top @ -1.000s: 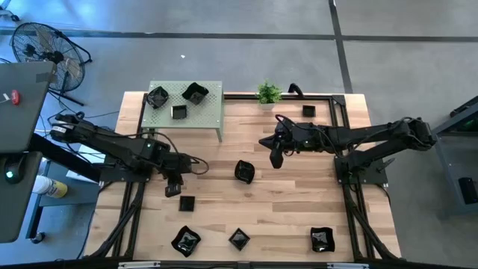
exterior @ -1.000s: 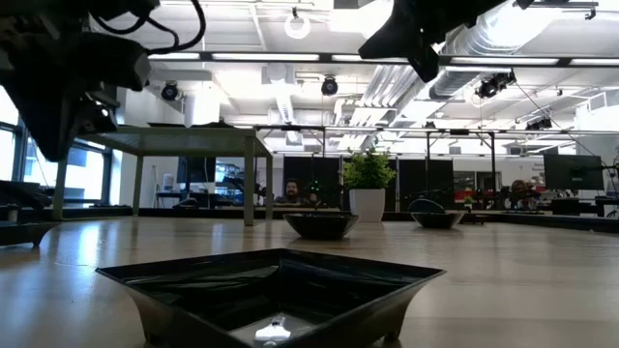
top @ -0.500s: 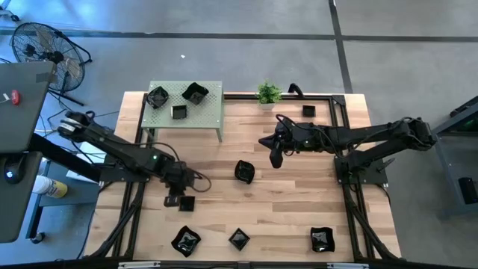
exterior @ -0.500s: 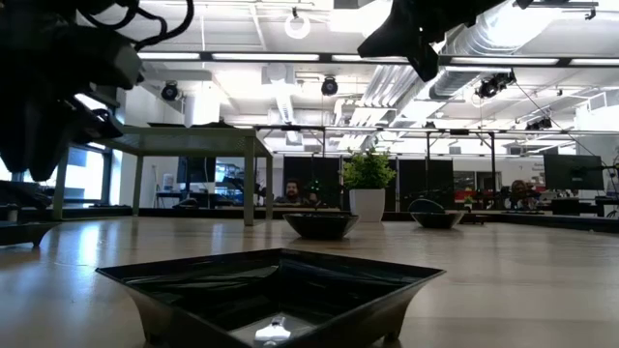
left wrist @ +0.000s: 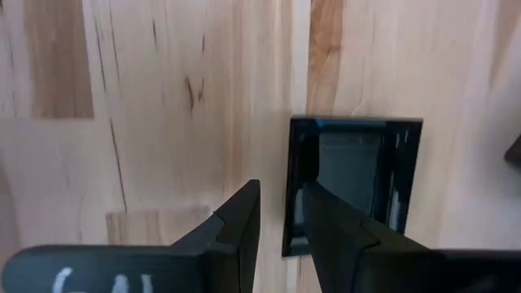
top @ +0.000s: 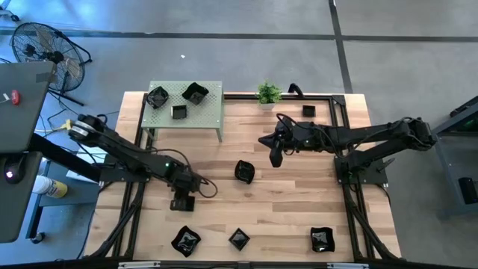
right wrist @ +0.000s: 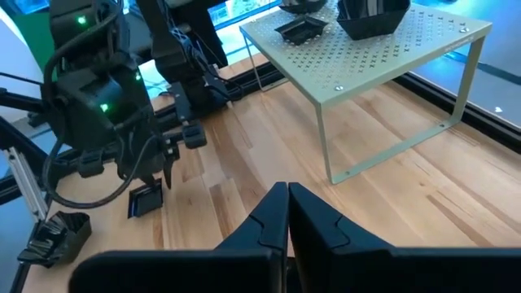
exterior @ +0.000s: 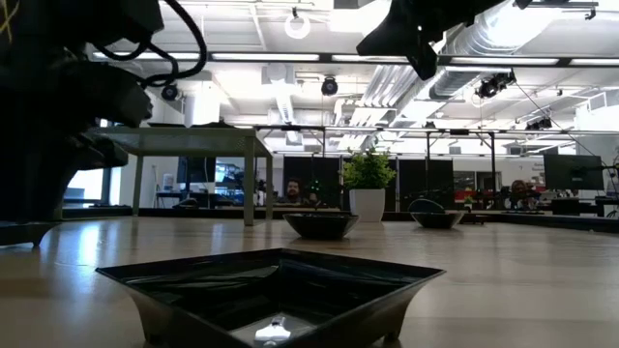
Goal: Pick & Place Mini shaped plates
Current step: Stack the black square plate on top of the black square plate on the shelf
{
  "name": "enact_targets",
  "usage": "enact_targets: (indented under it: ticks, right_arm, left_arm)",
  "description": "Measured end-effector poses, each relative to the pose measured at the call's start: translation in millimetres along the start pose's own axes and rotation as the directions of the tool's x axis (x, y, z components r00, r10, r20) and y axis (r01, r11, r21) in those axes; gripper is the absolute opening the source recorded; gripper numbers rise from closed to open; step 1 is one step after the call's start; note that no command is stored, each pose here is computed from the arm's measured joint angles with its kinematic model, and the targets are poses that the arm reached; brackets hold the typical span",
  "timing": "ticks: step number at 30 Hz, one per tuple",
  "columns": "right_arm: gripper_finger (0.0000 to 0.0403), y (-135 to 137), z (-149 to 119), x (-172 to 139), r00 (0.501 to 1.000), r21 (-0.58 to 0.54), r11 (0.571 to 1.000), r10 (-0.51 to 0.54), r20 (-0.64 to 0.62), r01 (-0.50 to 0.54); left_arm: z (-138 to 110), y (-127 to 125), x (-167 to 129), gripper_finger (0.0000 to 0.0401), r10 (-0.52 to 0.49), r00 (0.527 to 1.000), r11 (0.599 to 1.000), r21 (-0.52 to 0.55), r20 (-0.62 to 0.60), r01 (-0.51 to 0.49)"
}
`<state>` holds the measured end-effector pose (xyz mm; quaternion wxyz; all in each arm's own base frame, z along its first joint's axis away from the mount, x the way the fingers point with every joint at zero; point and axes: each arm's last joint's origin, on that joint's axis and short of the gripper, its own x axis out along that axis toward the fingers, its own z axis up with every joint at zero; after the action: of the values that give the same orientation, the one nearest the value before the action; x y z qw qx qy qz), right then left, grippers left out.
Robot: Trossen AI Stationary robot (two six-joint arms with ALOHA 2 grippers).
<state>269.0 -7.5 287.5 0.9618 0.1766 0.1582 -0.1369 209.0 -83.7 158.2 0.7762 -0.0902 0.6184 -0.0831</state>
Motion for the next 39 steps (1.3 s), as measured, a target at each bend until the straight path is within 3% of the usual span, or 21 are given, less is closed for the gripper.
enact_targets:
  ticks: [7,15,30,39]
  right_arm:
    - [0.0004,0.2,0.4,0.0,1.000,0.003,1.000,0.002,0.004,-0.002]
    - [0.0006,0.4,0.9,0.0,1.000,0.003,1.000,0.003,0.009,-0.003]
    - [0.0006,0.2,0.9,0.0,1.000,0.003,1.000,-0.001,0.011,0.001]
    - [0.0003,0.2,1.0,0.0,1.000,-0.004,1.000,-0.004,0.012,0.004]
  left_arm:
    - [4.1,-0.5,6.3,0.0081,-0.008,1.000,1.000,-0.001,0.010,0.008]
    - [3.5,-1.8,5.8,0.0005,-0.052,0.999,0.999,0.004,-0.004,0.053]
    - [0.8,-0.9,-11.0,0.0001,-0.088,0.996,0.995,-0.037,0.030,0.089]
    - [0.5,16.9,-53.7,0.0000,-0.101,0.970,0.973,-0.182,0.221,0.143]
